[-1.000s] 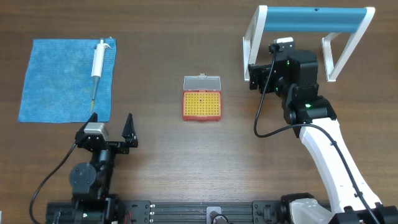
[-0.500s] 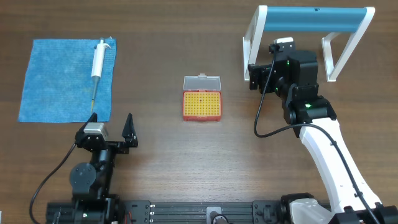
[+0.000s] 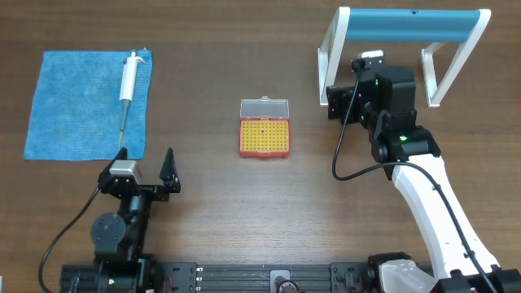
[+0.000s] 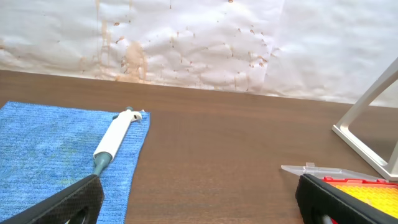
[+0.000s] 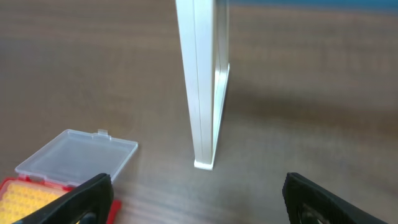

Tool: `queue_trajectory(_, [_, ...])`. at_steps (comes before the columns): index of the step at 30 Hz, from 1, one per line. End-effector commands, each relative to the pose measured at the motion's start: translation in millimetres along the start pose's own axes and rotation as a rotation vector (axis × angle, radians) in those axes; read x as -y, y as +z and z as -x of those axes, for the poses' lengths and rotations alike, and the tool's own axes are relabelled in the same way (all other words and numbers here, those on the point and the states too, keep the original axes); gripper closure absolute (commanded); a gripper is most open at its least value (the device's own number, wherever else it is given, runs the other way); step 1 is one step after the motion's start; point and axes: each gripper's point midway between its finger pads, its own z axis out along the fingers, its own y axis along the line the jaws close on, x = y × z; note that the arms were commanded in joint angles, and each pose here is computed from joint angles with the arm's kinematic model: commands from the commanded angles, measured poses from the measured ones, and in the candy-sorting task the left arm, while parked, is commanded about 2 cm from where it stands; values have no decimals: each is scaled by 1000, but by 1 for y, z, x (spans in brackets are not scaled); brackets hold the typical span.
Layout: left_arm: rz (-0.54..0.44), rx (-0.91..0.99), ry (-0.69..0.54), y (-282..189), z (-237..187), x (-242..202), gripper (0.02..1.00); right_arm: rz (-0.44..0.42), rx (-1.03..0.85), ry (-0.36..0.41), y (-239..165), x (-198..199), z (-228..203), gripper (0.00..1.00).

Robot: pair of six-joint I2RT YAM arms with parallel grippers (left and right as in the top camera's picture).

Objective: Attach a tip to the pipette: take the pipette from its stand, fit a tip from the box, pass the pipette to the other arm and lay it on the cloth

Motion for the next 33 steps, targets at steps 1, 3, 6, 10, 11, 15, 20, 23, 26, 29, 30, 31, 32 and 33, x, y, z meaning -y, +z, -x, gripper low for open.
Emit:
queue_trajectory(1, [10, 2, -12, -1, 0, -1, 23, -1, -2, -8, -1, -2, 1, 27])
queue_trajectory(3, [10, 2, -12, -1, 0, -1, 23, -1, -2, -8, -1, -2, 1, 27])
queue_trajectory(6, [10, 2, -11, -1, 0, -1, 23, -30, 3, -23, -2, 4, 2, 29])
queue_trajectory(10, [10, 2, -12, -1, 0, -1, 23, -51, 44, -23, -18, 6, 6, 27])
queue_trajectory(11, [10, 2, -12, -1, 0, -1, 20, -51, 63, -26, -25, 5, 7, 27])
queue_trajectory(15, [10, 2, -12, -1, 0, -1, 23, -51, 175, -38, -58, 1, 8, 27])
queue_trajectory(20, [10, 2, -12, -1, 0, -1, 23, -60, 331, -50, -85, 2, -11, 25])
queue_trajectory(23, [10, 2, -12, -1, 0, -1, 23, -83, 446, -51, -98, 8, -25, 27])
queue_trajectory(26, [10, 2, -12, -1, 0, -1, 23, -101, 558, -58, -109, 12, -34, 27])
queue_trajectory(29, [10, 2, -12, -1, 0, -1, 23, -108, 632, -67, -112, 14, -51, 27])
queue_trajectory(30, [10, 2, -12, -1, 0, -1, 20, -110, 653, -69, -112, 14, -54, 27])
queue_trajectory(31, [10, 2, -12, -1, 0, -1, 23, -110, 679, -73, -113, 14, -56, 27])
queue_trajectory(32, [10, 2, -12, -1, 0, -1, 23, -109, 707, -73, -115, 13, -58, 27])
queue_trajectory(33, [10, 2, -12, -1, 0, -1, 23, -112, 757, -80, -118, 14, -59, 27])
